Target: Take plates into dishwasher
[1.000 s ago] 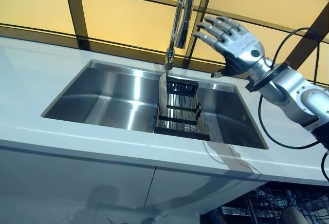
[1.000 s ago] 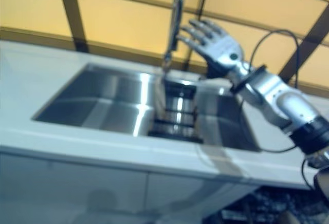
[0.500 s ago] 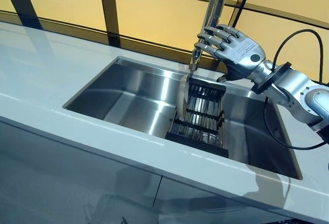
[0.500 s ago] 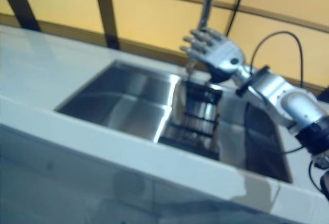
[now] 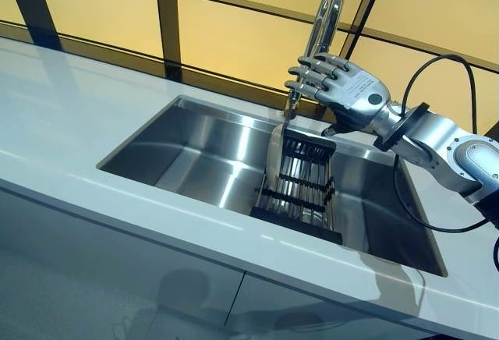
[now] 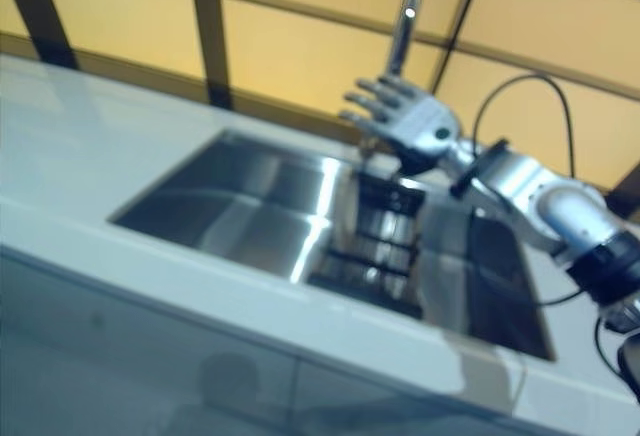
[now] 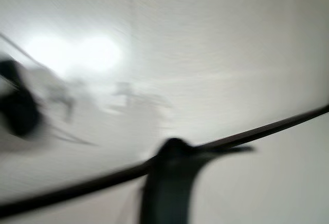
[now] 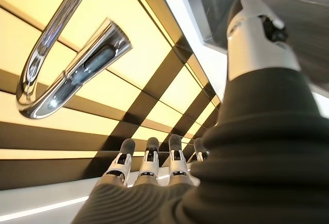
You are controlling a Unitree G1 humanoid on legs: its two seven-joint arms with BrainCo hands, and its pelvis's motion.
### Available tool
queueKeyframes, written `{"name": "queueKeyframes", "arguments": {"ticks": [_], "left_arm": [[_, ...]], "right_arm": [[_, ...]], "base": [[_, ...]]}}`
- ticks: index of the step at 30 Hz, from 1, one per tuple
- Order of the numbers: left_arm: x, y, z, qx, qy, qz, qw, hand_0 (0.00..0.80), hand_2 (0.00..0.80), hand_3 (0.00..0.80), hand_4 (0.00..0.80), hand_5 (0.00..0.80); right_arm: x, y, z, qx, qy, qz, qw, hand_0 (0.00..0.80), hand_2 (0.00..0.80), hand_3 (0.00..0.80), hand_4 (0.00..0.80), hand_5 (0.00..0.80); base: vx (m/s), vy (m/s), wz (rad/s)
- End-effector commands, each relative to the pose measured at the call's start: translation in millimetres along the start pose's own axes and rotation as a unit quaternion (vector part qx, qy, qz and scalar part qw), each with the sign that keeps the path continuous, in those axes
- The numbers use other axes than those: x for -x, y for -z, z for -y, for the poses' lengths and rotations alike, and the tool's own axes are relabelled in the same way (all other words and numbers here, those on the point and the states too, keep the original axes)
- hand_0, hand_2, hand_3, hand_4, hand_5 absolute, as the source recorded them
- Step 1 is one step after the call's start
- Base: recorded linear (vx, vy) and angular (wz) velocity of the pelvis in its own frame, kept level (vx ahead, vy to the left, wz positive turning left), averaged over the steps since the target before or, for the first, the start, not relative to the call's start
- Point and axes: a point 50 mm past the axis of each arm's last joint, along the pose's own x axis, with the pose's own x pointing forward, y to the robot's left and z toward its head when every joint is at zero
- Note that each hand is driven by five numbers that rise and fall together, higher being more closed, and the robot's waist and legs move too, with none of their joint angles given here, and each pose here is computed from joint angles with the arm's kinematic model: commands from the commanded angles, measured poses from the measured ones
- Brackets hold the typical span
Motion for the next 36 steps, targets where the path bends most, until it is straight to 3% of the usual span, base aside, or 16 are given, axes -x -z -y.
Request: {"name": "queueKeyframes", "arguments": {"ticks": [1,18,36], "left_arm": [[0,-6,-6,-0.024,-0.008,0.001,1.000,0.000,0.000,0.000,0.000,0.000],[1,-7,-7,-0.027,-0.017,0.001,1.000,0.000,0.000,0.000,0.000,0.000],[1,-14,-6,-0.005,-0.017,0.021,1.000,0.000,0.000,0.000,0.000,0.000]], "right_arm": [[-6,5,20,-0.019,0.043,-0.005,0.999,0.000,0.000,0.000,0.000,0.000],[-10,-12,9,-0.029,0.015,0.021,0.999,0.000,0.000,0.000,0.000,0.000],[-22,-15,17,0.015,0.030,0.028,0.999,0.000,0.000,0.000,0.000,0.000]], "base": [[0.000,0.000,0.00],[0.004,-0.003,0.00],[0.000,0.000,0.01]]}}
